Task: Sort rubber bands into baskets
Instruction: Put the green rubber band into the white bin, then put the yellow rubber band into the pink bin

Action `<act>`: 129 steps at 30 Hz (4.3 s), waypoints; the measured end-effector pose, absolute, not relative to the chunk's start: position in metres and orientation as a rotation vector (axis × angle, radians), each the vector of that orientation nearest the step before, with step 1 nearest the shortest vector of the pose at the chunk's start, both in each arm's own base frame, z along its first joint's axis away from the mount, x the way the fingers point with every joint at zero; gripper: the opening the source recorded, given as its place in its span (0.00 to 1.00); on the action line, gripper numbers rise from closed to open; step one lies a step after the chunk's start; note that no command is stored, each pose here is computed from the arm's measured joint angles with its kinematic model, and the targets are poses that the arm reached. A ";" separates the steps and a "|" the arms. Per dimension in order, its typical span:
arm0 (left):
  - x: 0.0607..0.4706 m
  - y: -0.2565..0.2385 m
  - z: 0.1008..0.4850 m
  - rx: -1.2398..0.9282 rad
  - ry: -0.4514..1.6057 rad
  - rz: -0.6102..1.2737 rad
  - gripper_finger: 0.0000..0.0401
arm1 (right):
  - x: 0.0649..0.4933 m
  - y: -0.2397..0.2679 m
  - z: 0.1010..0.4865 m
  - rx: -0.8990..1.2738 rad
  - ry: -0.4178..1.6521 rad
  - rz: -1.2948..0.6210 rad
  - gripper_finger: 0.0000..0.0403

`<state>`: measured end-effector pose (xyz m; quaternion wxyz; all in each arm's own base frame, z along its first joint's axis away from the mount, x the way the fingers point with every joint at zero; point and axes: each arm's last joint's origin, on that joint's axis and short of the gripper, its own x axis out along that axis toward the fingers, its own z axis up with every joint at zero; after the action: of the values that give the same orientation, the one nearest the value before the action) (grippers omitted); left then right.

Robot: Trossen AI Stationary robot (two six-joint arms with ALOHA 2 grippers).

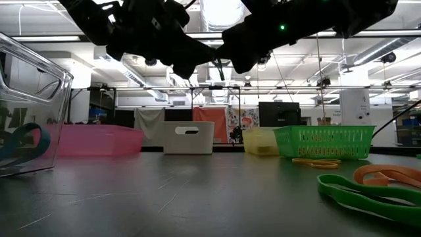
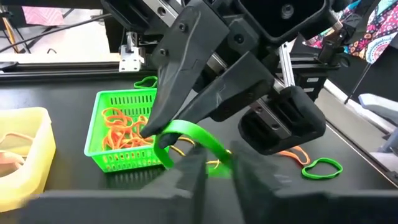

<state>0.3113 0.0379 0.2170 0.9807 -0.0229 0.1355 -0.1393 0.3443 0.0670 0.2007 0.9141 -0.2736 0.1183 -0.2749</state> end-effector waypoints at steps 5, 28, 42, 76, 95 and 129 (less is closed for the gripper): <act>0.311 0.038 0.217 -0.036 0.275 -0.282 0.02 | 0.344 0.067 0.200 -0.563 0.245 -0.565 0.02; 0.302 0.050 0.224 -0.042 0.299 -0.208 0.00 | 0.343 0.066 0.202 -0.435 0.213 -0.616 0.32; 0.280 0.149 0.260 0.085 0.702 0.473 0.00 | 0.340 0.064 0.204 -0.432 0.235 -0.688 0.37; 0.290 0.160 0.262 -0.039 0.783 0.393 0.27 | 0.314 0.074 0.222 -0.210 0.294 -0.616 0.34; 0.229 0.070 0.271 0.140 0.337 0.248 0.26 | 0.315 0.095 0.219 0.659 1.235 -0.526 0.26; 0.240 0.073 0.252 0.136 0.406 0.237 0.26 | 0.333 0.090 0.143 0.667 1.327 -0.650 0.36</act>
<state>0.2396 0.0730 0.2523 0.9702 0.0675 0.2009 0.1173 0.3332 0.0898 0.1428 0.6890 0.2980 0.5933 -0.2907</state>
